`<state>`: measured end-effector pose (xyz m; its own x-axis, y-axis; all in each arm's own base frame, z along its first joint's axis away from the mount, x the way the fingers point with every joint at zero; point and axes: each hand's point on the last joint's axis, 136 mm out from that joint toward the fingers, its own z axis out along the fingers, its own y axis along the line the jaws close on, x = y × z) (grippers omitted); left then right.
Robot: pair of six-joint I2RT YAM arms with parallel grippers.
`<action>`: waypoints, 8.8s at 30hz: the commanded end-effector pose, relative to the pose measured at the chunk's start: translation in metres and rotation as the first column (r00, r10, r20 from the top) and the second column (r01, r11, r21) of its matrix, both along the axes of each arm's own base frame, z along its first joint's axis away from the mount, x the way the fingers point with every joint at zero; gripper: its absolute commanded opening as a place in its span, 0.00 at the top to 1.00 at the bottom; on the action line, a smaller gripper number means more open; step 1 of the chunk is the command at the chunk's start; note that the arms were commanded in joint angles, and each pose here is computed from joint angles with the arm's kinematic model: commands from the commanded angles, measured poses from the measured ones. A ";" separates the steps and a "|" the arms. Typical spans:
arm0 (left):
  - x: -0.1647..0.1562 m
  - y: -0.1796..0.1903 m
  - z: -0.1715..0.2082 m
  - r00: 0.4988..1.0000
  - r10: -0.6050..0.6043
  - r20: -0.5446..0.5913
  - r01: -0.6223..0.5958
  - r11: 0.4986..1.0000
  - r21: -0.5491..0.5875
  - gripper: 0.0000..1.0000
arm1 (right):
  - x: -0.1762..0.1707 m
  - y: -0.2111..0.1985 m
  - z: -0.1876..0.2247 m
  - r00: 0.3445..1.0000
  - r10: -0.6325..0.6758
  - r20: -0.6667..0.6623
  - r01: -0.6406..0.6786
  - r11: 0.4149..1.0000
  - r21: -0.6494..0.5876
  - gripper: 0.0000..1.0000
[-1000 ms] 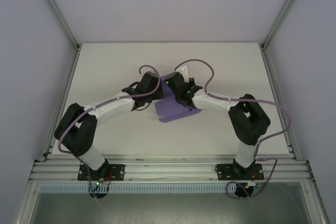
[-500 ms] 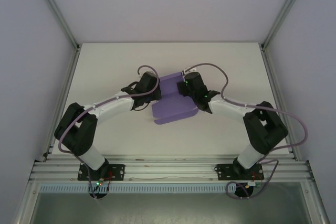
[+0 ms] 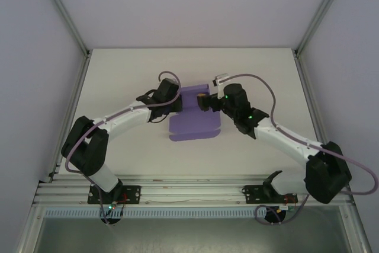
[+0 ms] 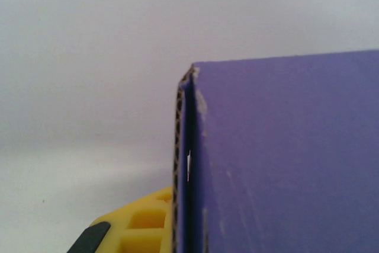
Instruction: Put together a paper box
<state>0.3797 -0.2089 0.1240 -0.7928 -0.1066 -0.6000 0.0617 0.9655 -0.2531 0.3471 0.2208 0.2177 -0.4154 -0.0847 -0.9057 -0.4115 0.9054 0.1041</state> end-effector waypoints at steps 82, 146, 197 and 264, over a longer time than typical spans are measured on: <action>0.008 0.064 0.139 0.952 0.045 0.303 -0.052 0.999 0.014 0.00 | -0.033 0.011 -0.087 0.765 0.527 -0.370 -0.640 0.686 -0.345 0.27; -0.078 0.183 0.049 0.891 0.419 0.174 -0.420 0.907 -0.032 0.00 | 0.017 -0.011 -0.248 0.780 -0.139 -0.610 -0.488 0.474 -0.733 0.89; 0.008 0.053 0.038 0.850 -0.527 0.001 0.526 0.848 0.056 0.03 | 0.052 0.015 -0.053 0.757 0.549 -0.354 -0.653 0.648 -0.392 0.02; 0.098 -0.021 -0.004 0.994 -0.109 -0.017 0.104 0.976 -0.192 0.96 | 0.121 0.049 -0.075 0.889 -0.210 -0.408 0.213 0.976 -0.039 0.96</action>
